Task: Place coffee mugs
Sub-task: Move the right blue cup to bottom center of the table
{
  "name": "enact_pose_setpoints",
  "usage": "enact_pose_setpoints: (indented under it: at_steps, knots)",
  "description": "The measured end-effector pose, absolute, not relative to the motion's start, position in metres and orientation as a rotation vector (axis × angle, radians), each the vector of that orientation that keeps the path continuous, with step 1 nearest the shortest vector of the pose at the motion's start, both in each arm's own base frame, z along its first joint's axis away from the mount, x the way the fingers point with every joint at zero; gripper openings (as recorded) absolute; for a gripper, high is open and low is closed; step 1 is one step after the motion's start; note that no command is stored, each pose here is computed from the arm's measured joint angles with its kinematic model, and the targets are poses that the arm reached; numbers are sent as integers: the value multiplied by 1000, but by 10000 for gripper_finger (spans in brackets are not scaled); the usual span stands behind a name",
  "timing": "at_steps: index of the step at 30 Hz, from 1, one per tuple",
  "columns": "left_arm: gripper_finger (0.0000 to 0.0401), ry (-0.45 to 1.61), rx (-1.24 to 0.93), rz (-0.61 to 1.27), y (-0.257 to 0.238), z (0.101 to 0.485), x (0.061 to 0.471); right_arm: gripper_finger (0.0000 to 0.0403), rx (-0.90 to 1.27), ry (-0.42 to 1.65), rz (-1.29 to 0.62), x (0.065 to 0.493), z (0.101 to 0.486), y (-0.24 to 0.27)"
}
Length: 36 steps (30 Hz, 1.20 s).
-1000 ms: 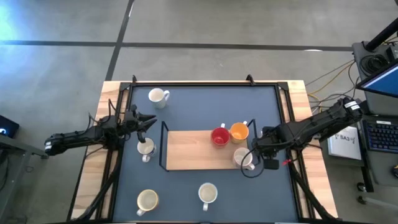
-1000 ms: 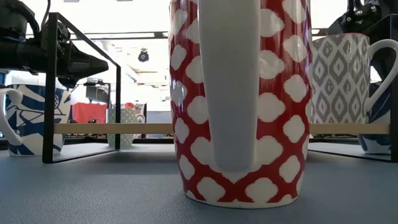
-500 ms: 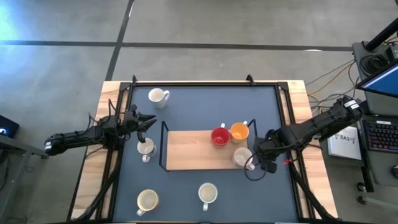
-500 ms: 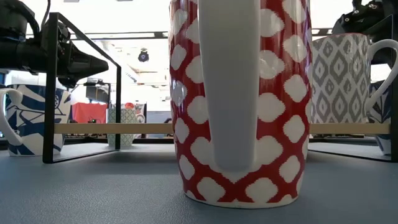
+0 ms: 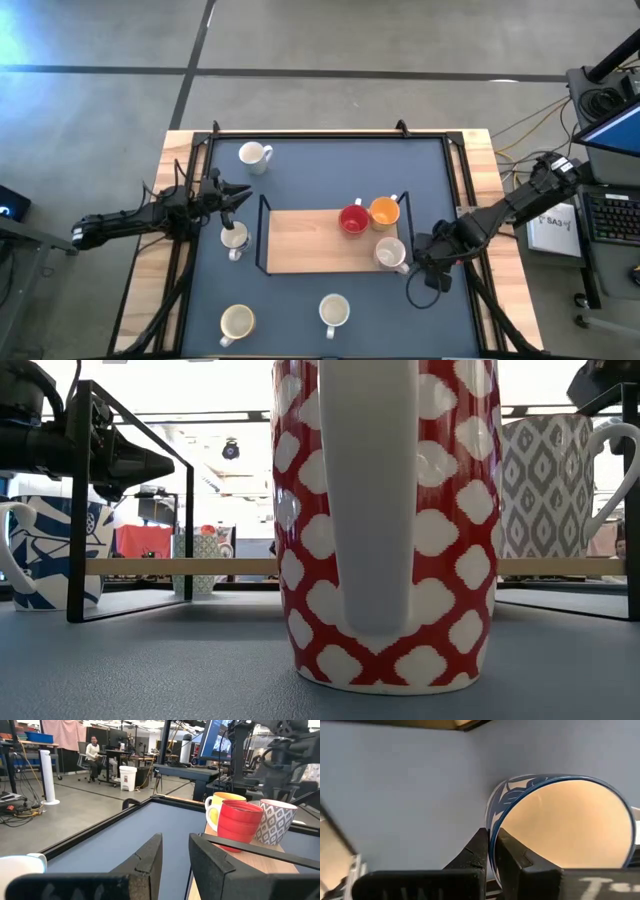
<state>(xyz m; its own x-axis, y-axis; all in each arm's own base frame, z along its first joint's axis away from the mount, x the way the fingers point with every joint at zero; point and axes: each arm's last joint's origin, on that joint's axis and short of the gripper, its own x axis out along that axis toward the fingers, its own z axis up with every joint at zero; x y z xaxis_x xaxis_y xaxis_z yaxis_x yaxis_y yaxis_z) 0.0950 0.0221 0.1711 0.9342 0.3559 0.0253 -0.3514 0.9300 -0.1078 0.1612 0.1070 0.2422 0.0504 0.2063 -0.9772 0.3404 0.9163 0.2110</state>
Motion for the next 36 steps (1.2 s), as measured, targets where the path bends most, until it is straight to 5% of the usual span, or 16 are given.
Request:
enact_pose_setpoints:
  at_steps: [22,36]
  knots:
    - [78,-44,-102,363,22,171,95,12,546,1366,129,158,283,159]
    - [78,-45,-102,362,22,171,95,12,313,1286,260,200,282,205]
